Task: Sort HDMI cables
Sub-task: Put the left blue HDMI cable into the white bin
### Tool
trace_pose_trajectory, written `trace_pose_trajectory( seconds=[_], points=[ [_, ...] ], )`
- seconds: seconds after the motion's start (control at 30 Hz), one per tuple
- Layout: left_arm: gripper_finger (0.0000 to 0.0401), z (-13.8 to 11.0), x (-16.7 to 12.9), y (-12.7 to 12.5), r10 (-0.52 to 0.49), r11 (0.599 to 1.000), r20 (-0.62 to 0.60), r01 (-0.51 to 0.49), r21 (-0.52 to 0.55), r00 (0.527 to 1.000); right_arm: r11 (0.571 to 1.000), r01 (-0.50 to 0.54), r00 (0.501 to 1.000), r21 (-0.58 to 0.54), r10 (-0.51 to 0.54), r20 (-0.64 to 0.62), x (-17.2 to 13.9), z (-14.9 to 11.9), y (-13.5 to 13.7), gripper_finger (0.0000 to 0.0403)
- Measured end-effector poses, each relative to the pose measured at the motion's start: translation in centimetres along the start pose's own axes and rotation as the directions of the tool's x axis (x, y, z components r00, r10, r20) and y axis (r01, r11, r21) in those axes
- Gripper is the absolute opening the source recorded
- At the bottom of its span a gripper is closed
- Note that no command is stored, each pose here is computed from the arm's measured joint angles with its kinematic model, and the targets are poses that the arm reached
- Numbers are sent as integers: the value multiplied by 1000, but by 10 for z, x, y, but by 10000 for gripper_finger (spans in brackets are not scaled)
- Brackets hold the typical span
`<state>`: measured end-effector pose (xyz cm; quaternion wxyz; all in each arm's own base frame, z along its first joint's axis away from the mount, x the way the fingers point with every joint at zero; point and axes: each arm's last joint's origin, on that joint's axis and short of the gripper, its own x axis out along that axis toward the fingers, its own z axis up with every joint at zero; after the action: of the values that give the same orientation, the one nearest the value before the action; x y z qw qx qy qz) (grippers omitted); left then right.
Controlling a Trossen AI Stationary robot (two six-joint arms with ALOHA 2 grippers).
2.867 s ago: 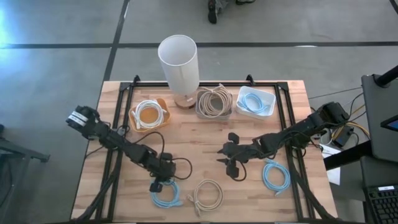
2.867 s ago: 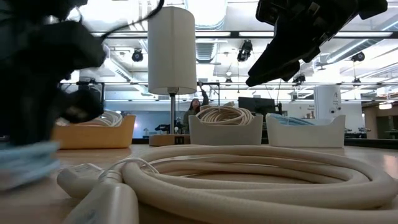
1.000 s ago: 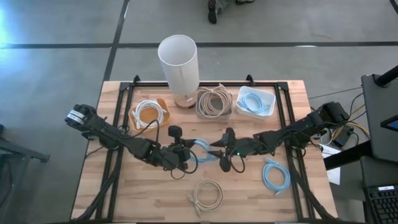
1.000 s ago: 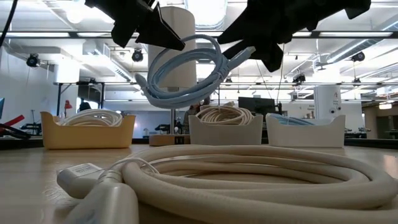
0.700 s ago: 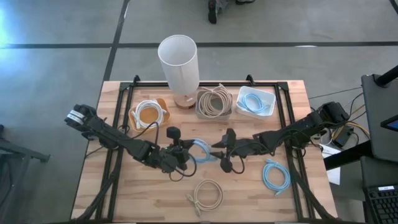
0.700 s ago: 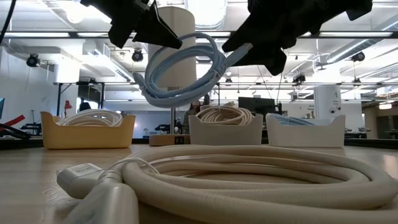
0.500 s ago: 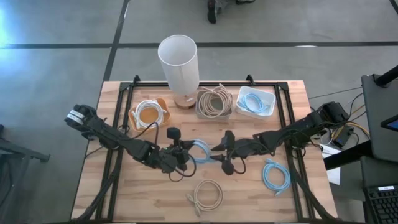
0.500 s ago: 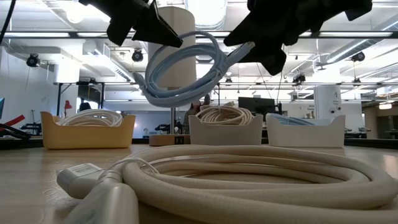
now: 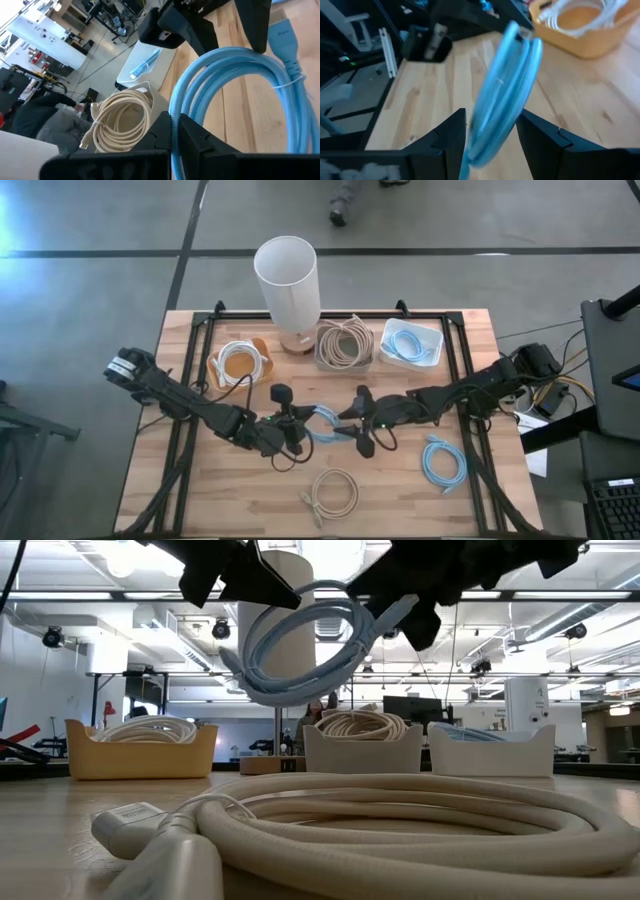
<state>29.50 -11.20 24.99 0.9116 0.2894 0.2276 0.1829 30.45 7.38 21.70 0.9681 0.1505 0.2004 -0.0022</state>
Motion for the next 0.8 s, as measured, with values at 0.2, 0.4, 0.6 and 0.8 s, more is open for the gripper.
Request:
trace_pose_trajectory(
  seconds=[0.2,0.4,0.6,0.8],
  points=[
    [13,4,0,1,10,999,26,-9,-34,1000,1000,16,1000,-4,-16,21,0,2,-1,169],
    [14,7,0,3,27,997,50,-23,-68,998,998,56,998,-3,-55,36,0,2,-2,147],
    [16,7,0,3,26,997,50,-22,-69,998,998,62,998,-5,-62,28,0,1,-3,70],
    [16,7,0,3,22,997,51,-19,-70,998,998,66,997,-5,-66,27,0,1,-3,32]
  ],
)
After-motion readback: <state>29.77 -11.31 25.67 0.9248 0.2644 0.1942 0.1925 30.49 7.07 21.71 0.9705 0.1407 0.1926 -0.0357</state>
